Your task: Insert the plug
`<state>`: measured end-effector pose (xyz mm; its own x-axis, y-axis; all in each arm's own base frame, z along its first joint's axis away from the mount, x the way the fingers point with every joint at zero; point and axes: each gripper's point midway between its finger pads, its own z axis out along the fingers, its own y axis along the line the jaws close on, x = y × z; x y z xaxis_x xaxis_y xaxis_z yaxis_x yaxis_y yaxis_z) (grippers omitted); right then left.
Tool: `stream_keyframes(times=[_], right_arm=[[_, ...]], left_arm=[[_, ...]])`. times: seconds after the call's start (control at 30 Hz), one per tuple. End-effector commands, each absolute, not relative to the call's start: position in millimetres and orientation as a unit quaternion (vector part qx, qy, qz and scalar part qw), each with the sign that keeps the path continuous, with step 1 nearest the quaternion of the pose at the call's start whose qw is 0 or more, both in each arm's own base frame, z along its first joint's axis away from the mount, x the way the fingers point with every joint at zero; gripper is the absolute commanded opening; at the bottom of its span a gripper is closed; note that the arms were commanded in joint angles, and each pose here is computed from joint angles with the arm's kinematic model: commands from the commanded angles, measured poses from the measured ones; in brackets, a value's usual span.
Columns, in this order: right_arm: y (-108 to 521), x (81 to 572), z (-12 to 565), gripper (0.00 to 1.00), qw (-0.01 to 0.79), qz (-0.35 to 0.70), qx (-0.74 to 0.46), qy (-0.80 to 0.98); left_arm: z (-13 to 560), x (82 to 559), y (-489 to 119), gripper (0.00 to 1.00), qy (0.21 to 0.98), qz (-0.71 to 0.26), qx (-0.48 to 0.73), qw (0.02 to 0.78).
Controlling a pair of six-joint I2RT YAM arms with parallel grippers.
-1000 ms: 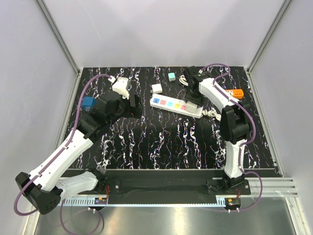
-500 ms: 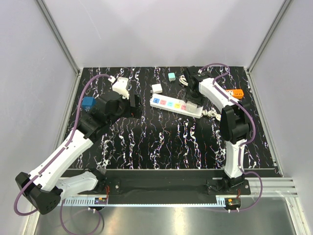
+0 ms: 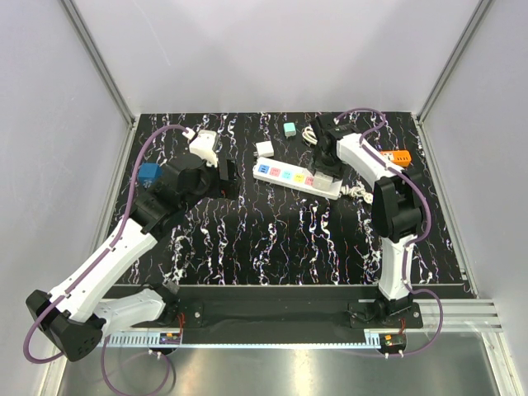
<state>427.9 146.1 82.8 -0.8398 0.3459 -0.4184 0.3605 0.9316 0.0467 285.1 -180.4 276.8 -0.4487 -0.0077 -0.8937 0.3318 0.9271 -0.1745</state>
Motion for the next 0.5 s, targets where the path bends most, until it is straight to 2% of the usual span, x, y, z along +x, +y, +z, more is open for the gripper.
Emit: stream_keyframes(times=[0.0, 0.47], right_arm=[[149.4, 422.5, 78.1, 0.00, 0.207, -0.003, 0.178, 0.962], [131.3, 395.2, 27.7, 0.00, 0.156, -0.058, 0.162, 0.973]], left_arm=[[291.1, 289.5, -184.9, 0.99, 0.819, -0.176, 0.098, 0.538], [289.9, 289.6, -186.9, 0.99, 0.820, -0.180, 0.099, 0.535]])
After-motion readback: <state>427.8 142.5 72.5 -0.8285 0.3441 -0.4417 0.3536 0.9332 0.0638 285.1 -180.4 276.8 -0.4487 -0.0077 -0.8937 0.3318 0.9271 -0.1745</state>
